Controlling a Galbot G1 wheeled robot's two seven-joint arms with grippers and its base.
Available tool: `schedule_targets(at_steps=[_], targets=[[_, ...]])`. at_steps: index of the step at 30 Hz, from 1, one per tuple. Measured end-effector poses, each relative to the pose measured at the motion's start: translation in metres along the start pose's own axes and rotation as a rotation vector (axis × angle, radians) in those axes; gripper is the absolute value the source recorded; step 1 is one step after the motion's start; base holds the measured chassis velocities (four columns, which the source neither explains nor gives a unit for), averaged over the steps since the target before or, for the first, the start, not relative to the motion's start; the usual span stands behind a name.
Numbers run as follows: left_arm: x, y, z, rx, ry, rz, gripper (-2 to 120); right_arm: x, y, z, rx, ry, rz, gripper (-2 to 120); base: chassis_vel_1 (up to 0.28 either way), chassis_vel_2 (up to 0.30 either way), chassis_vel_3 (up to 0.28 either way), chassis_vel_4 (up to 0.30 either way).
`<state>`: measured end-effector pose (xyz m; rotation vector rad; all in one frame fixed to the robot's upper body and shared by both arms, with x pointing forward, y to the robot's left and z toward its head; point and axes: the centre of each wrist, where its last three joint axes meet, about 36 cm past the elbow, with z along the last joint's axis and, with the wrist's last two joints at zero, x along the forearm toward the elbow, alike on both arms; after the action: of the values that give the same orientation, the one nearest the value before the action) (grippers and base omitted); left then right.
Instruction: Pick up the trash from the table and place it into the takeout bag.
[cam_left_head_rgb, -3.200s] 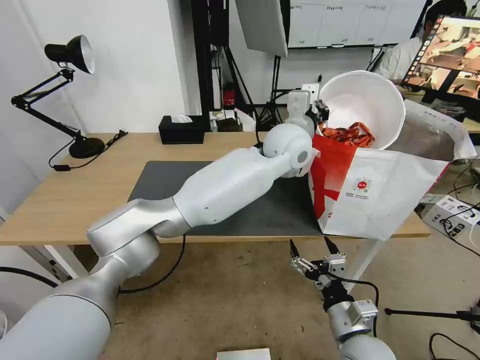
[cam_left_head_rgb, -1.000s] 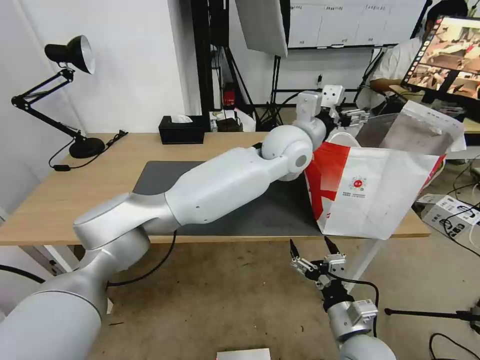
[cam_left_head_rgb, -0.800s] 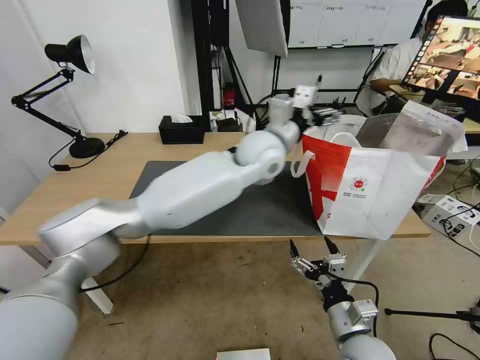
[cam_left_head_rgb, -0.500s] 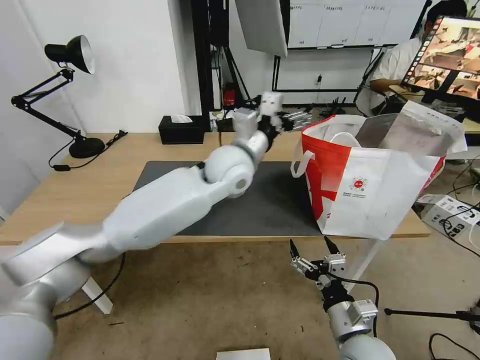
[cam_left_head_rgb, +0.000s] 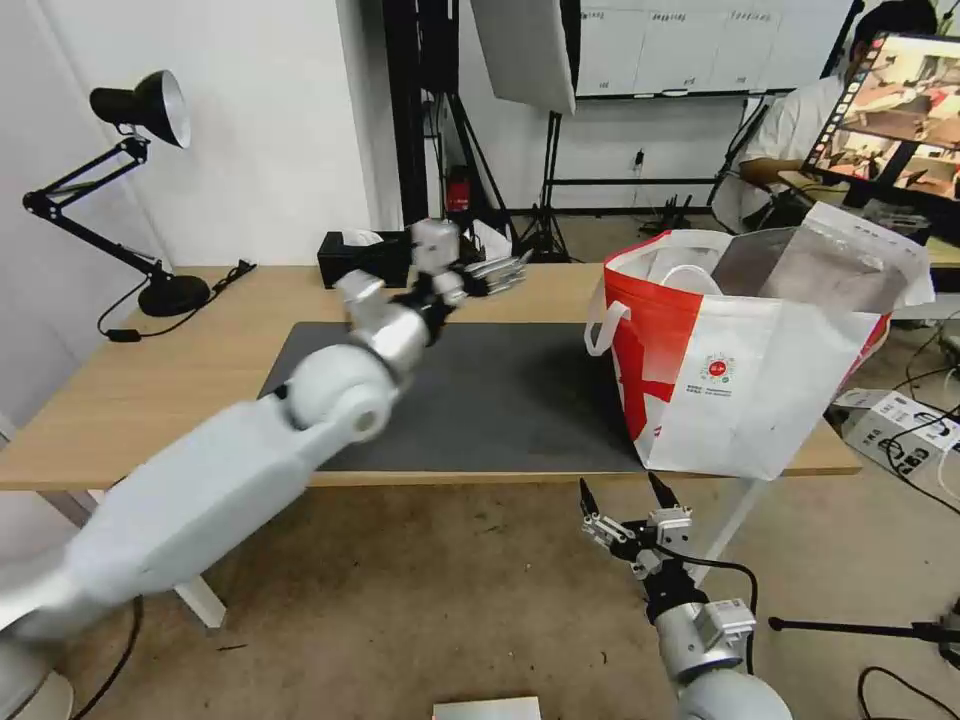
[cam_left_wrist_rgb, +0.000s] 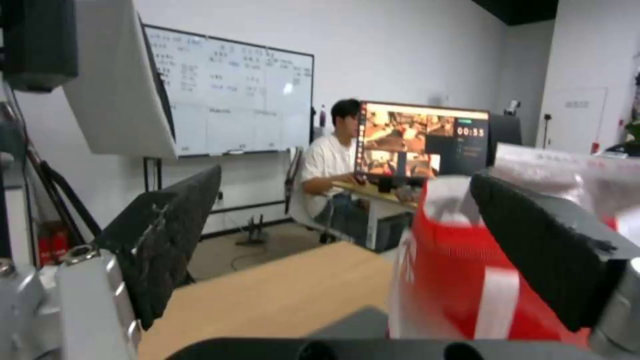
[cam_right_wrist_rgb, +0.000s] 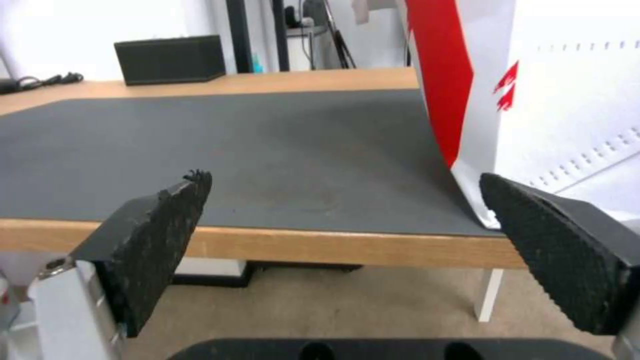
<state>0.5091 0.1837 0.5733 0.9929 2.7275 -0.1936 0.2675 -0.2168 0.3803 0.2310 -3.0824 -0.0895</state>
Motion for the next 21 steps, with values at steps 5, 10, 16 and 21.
schedule_targets(at_steps=[5,10,16,21], targets=[[0.083,0.031,0.008,-0.008,0.049,-0.007,100,0.000,0.000,0.000,0.000,0.000,0.000,100,0.000,0.000,0.000,0.000],[0.134,0.045,0.013,-0.022,0.099,-0.010,100,0.000,0.000,0.000,0.000,0.000,0.000,100,0.000,0.000,0.000,0.000],[0.169,0.052,0.016,-0.043,0.118,-0.030,100,0.000,0.000,0.000,0.000,0.000,0.000,100,0.000,0.000,0.000,0.000],[0.199,0.051,0.025,-0.062,0.122,-0.139,100,0.000,0.000,0.000,0.000,0.000,0.000,100,0.000,0.000,0.000,0.000]])
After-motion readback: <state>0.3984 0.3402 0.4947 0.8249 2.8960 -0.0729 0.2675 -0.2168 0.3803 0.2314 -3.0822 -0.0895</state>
